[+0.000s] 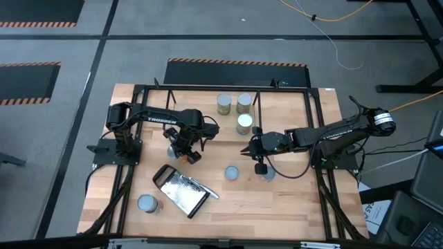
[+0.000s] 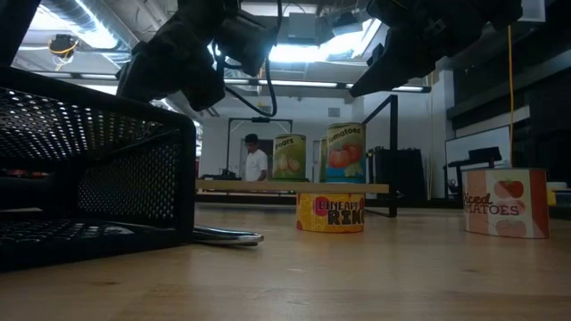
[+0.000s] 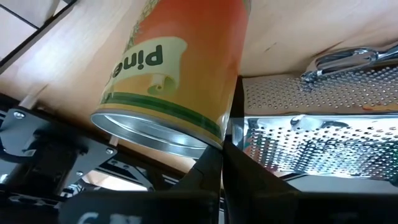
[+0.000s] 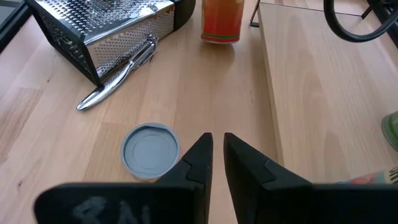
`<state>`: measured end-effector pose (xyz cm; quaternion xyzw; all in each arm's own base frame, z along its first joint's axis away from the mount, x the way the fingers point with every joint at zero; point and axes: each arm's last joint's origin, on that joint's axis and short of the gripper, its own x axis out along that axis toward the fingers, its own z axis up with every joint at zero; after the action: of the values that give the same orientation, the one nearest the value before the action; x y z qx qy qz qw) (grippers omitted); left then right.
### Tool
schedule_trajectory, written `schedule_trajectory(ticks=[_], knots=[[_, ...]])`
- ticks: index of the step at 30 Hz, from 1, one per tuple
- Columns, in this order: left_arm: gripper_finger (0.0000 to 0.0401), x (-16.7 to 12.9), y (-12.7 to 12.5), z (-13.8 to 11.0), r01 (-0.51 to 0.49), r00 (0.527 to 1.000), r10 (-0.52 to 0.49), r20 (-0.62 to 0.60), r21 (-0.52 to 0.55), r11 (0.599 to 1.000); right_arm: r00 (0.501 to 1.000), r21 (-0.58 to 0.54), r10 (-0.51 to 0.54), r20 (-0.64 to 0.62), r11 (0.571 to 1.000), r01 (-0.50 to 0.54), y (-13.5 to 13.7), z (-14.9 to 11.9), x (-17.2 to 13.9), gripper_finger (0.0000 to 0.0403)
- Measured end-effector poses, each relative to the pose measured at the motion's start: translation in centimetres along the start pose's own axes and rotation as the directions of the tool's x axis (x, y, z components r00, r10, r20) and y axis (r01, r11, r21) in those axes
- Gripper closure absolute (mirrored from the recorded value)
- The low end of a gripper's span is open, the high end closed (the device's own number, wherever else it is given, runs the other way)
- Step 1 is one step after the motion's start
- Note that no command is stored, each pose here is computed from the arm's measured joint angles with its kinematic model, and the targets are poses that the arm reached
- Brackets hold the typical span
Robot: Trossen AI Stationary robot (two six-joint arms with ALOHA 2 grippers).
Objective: Pick and place cans onto a shelf
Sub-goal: Put the canned pineapple on the shelf
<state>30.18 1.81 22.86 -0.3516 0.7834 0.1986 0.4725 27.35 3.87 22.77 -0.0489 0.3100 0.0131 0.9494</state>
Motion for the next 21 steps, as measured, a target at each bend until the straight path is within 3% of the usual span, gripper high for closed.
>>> schedule_trajectory(ticks=[15, 21], knots=[[0.0401, 0.1, 0.1, -0.4, -0.044, 0.999, 0.044, -0.013, -0.005, 0.999, 1.000, 0.000, 0.000, 0.000, 1.000, 0.000, 0.0, 0.0, 0.0, 0.0357], [0.0401, 1.4, 0.3, -0.5, -0.082, 0.996, 0.081, -0.046, -0.011, 0.997, 1.000, 0.000, 0.000, 0.000, 1.000, 0.000, 0.0, 0.0, 0.0, 0.0357]])
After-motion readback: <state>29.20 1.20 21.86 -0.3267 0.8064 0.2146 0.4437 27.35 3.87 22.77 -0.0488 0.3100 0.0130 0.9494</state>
